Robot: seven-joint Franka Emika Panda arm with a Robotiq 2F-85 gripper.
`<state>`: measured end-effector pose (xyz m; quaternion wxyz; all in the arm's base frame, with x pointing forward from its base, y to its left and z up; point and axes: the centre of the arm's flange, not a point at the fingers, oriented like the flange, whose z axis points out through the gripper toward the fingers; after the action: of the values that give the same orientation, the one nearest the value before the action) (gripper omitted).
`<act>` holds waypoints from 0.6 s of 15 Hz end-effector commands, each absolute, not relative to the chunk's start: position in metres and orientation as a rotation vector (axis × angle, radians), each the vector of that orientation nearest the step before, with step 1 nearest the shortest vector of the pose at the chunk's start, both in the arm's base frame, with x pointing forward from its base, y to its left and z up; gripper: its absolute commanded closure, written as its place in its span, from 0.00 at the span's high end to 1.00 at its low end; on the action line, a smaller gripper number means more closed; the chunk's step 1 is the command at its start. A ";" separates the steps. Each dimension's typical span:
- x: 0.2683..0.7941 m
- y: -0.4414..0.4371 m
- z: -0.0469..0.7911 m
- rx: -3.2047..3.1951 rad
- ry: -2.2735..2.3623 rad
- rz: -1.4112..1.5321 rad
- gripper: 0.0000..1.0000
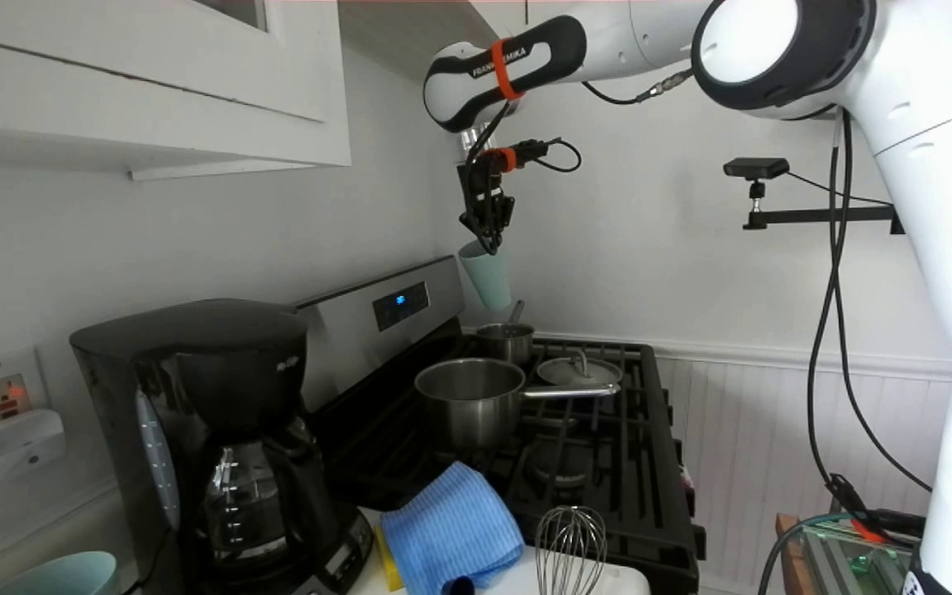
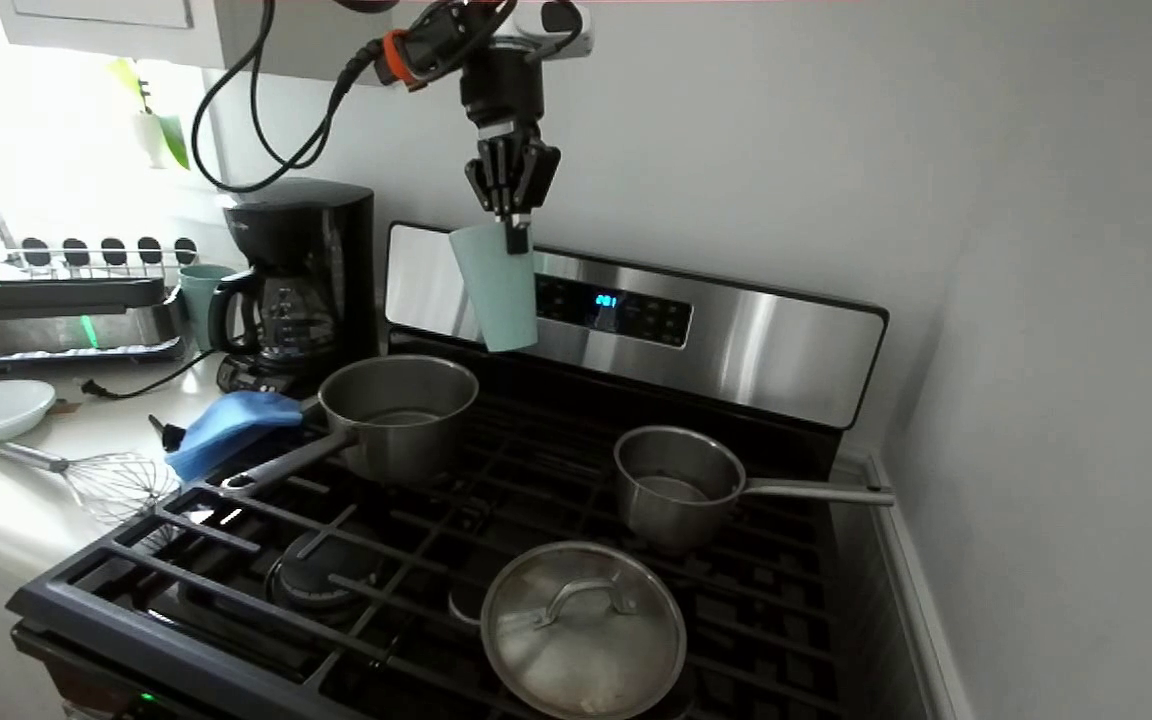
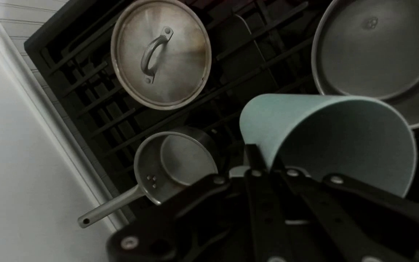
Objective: Put the blue cloth on the counter, pick up the cup on the left and pour the contents into the two pots on the stove
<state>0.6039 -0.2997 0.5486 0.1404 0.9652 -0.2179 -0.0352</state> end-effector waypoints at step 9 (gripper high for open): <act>0.570 -0.251 0.553 2.845 -0.450 -0.088 0.01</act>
<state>0.6069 -0.2865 0.5401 0.1392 0.9695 -0.1975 -0.0415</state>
